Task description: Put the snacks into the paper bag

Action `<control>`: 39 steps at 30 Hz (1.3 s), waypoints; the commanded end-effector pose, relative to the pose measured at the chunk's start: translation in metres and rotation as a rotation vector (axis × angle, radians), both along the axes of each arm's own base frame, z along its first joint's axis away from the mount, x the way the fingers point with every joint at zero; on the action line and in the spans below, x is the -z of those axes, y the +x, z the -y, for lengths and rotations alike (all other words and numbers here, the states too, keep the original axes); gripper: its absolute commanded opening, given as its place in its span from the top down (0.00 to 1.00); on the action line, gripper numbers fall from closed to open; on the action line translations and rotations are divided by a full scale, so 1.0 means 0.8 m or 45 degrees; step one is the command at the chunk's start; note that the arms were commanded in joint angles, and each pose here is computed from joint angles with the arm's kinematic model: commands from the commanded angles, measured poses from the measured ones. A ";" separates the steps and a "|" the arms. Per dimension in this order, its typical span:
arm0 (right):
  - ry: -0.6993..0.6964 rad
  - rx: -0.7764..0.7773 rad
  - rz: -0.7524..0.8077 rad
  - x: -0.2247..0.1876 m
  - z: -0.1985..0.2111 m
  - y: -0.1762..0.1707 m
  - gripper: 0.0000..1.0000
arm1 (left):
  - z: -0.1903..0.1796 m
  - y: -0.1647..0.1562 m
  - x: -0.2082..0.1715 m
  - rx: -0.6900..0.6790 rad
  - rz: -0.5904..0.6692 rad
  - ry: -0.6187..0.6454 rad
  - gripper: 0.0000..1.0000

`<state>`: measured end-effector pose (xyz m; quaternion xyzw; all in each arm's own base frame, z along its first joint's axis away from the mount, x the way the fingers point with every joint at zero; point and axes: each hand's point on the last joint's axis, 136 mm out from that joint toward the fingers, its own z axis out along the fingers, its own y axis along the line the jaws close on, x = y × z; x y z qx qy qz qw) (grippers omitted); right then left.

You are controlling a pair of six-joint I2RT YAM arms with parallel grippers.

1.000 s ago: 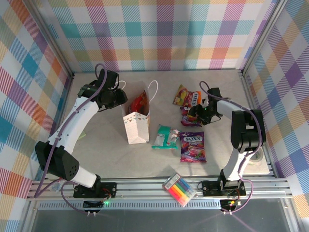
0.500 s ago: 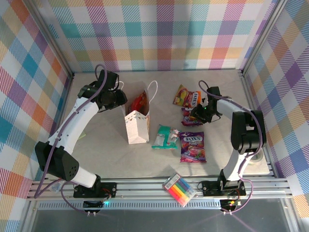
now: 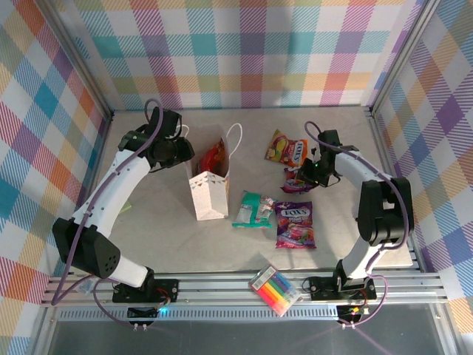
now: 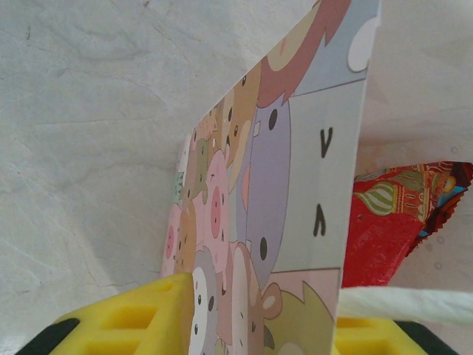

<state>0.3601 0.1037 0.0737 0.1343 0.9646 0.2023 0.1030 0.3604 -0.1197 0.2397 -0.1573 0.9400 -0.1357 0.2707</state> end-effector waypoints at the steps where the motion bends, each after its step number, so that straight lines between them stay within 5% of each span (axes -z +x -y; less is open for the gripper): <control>1: -0.017 -0.041 0.060 -0.026 -0.003 0.000 0.80 | -0.008 -0.007 -0.010 -0.011 0.031 -0.005 0.66; 39: -0.081 -0.151 0.506 -0.219 -0.033 -0.024 0.84 | -0.002 -0.018 -0.103 0.022 0.295 -0.138 0.65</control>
